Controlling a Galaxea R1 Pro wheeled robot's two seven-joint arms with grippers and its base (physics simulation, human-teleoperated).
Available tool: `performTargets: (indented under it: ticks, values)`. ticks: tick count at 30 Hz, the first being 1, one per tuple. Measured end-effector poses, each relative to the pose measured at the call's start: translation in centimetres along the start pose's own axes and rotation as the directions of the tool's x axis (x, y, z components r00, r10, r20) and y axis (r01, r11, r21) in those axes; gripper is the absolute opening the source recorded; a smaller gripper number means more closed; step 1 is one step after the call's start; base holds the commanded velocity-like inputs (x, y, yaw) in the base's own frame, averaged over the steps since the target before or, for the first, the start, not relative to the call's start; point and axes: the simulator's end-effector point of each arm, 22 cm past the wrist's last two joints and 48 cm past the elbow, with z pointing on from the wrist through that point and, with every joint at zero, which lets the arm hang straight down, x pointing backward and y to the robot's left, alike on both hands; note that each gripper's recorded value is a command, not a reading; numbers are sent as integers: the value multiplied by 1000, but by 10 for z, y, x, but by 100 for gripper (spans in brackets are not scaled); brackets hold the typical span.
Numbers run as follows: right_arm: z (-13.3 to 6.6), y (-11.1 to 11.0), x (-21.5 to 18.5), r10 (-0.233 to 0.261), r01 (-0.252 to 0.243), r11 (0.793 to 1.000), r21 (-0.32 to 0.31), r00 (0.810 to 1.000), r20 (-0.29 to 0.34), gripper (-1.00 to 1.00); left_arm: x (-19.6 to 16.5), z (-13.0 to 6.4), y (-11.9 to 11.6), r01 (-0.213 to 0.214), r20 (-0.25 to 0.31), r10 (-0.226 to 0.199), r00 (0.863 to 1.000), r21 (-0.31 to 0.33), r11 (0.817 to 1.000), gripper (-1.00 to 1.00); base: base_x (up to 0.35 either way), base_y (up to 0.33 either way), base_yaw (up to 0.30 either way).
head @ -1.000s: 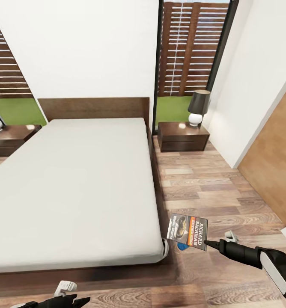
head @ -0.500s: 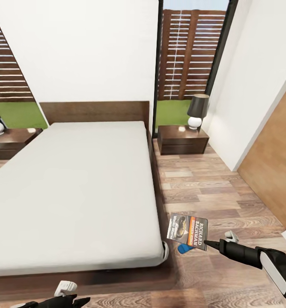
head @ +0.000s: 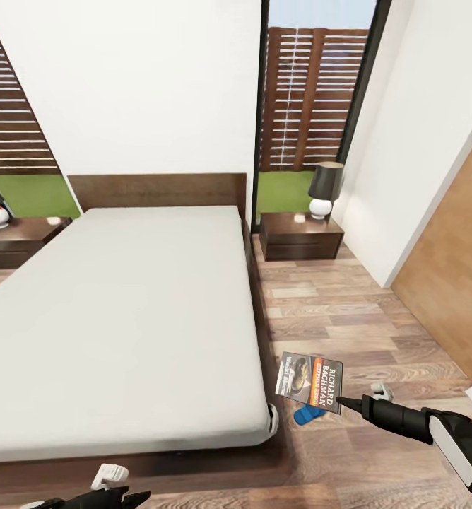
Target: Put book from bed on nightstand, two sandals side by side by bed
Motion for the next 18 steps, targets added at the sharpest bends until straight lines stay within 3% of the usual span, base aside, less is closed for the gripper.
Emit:
performTargets:
  ticks: [18]
  values:
    - [-6, 10, -8, -19, 19, 1000, -9, 1000, 19, -100, -11, -4, -4, -18, 23, 18, 1000, 2, 1000, 100, 0, 0, 0]
